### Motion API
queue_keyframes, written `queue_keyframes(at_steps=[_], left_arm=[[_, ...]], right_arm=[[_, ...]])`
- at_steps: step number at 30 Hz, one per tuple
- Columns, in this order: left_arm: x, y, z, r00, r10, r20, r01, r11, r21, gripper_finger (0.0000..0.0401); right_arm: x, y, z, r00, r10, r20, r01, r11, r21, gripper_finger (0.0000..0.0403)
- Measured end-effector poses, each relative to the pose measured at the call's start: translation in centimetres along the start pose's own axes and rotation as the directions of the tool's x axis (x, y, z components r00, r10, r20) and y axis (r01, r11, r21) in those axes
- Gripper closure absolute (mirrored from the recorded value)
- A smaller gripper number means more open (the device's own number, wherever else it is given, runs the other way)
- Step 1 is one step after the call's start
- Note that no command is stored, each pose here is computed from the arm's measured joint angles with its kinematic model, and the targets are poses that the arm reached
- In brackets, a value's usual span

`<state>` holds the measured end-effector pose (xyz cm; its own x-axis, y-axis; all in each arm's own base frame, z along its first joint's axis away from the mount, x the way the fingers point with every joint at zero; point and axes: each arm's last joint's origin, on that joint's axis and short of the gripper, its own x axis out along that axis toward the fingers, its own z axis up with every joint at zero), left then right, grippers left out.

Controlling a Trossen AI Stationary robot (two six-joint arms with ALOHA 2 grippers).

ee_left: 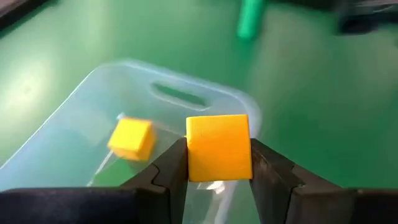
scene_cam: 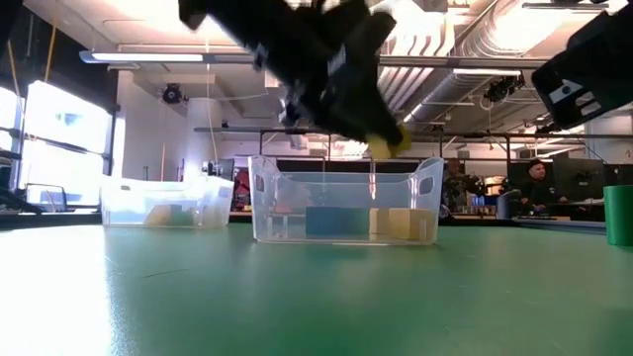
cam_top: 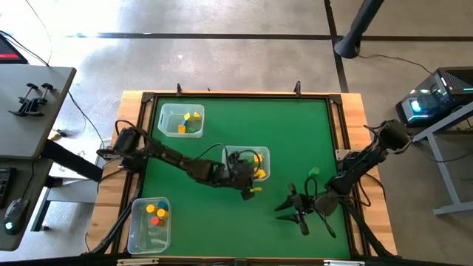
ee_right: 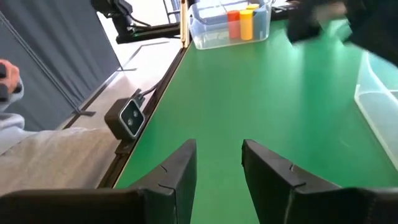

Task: Sort blocks by size
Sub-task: Put the yellow cube block into the middle right transparent bin, then put the green cylindrical block into the bottom left transparent bin

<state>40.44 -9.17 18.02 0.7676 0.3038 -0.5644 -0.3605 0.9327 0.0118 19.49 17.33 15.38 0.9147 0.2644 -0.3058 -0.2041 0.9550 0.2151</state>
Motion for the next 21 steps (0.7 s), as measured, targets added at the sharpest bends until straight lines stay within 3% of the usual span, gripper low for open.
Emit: queue_keyframes(at_steps=[3, 7, 14, 21], left_arm=[[1.0, 1.5, -1.2, 0.999, 0.032, -0.043, -0.033, 0.999, -0.042, 0.0277], [1.8, 2.9, -2.1, 0.997, -0.017, -0.078, 0.008, 0.994, -0.111, 0.0276], [1.9, 3.1, -3.0, 0.996, -0.03, -0.087, 0.018, 0.99, -0.143, 0.0234], [1.6, 3.2, -2.7, 0.996, -0.025, -0.081, 0.015, 0.992, -0.126, 0.0187]], right_arm=[[0.1, -0.1, 0.1, 1.0, -0.002, 0.007, 0.002, 1.0, -0.004, 0.0277], [0.1, -0.1, 0.1, 1.0, -0.002, 0.008, 0.002, 1.0, -0.006, 0.0277], [-0.1, 0.2, 0.6, 0.998, 0.011, 0.056, -0.009, 0.999, -0.033, 0.0277], [-2.4, 1.2, 1.6, 0.985, -0.116, 0.129, 0.121, 0.992, -0.027, 0.0277]])
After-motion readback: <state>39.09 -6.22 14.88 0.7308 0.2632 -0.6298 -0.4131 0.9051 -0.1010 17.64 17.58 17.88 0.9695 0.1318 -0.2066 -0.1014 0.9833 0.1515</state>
